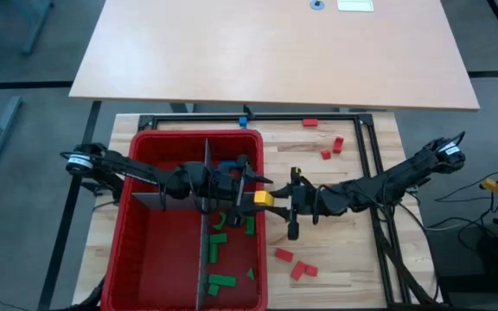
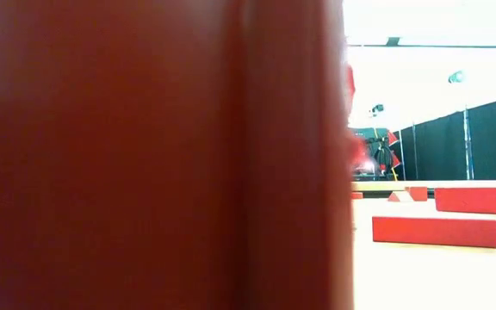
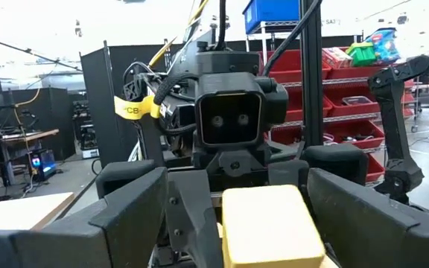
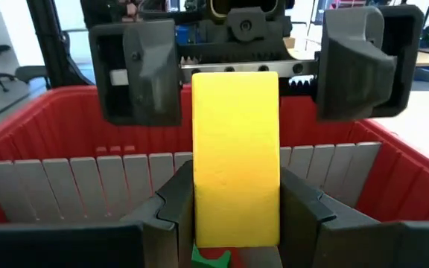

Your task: Sort blocks

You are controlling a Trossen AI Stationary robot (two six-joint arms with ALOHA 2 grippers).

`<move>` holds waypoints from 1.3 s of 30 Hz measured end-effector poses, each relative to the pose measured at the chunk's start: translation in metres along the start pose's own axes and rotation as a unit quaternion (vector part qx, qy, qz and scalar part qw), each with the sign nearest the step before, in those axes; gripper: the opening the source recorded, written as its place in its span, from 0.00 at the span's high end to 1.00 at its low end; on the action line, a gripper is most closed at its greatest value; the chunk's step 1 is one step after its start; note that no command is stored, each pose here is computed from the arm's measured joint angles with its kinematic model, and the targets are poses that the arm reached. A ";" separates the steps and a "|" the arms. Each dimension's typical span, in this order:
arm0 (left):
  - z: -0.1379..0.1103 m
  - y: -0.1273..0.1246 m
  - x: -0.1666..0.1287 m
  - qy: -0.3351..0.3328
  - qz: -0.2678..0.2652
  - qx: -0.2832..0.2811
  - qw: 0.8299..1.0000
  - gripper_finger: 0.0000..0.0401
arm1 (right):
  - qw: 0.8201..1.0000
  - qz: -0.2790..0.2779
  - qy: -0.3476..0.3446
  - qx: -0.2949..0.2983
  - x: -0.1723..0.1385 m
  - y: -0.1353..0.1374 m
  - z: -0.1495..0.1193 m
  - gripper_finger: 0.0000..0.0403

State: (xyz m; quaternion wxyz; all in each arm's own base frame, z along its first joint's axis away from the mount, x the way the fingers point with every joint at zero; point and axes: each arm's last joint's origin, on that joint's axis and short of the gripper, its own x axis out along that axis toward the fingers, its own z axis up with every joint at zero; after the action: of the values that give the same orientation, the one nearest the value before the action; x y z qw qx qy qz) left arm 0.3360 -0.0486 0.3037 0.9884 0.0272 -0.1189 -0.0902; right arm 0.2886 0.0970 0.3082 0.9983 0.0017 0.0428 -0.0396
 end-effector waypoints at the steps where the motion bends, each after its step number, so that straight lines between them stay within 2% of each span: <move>1: 0.000 0.000 0.000 0.000 -0.001 0.000 1.000 0.23 | 1.000 0.000 -0.002 0.001 0.000 0.000 0.000 0.72; 9: -0.001 0.000 0.000 0.003 -0.002 0.001 1.000 0.25 | 1.000 0.003 -0.010 -0.002 0.001 -0.001 0.002 0.72; 12: -0.001 0.000 0.000 0.004 -0.002 0.002 1.000 0.38 | 1.000 0.006 -0.013 -0.001 0.001 -0.001 0.003 0.72; 16: -0.002 -0.001 0.000 0.008 -0.010 0.008 1.000 0.70 | 1.000 0.008 -0.015 -0.007 0.001 -0.001 0.003 0.72; 17: -0.002 -0.001 0.000 0.009 -0.009 0.008 1.000 0.73 | 1.000 0.002 -0.015 -0.008 0.001 -0.001 0.003 0.72; 26: 0.000 0.001 -0.002 0.021 -0.006 0.015 1.000 0.72 | 1.000 0.005 -0.015 -0.008 0.000 -0.001 0.004 0.72; 28: 0.004 0.001 -0.004 0.034 0.003 0.025 0.999 0.72 | 1.000 0.007 -0.014 -0.001 -0.001 -0.001 0.004 0.66; 31: 0.014 0.003 -0.015 0.067 0.016 0.040 0.997 0.72 | 1.000 0.011 -0.020 0.018 -0.004 -0.002 0.008 0.46; 35: 0.038 0.007 -0.038 0.116 0.084 0.061 0.988 0.72 | 1.000 0.021 -0.011 0.015 -0.009 -0.003 0.010 0.23; 39: 0.061 0.009 -0.071 0.168 0.158 0.071 0.971 0.72 | 1.000 0.014 -0.005 0.021 -0.015 -0.007 0.013 0.14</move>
State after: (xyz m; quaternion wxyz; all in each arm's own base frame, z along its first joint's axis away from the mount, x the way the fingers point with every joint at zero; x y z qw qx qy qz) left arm 0.2552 -0.0287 0.3473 0.9916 0.0927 0.0398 0.0813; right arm 0.2744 0.0915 0.3225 0.9987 0.0234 0.0374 -0.0262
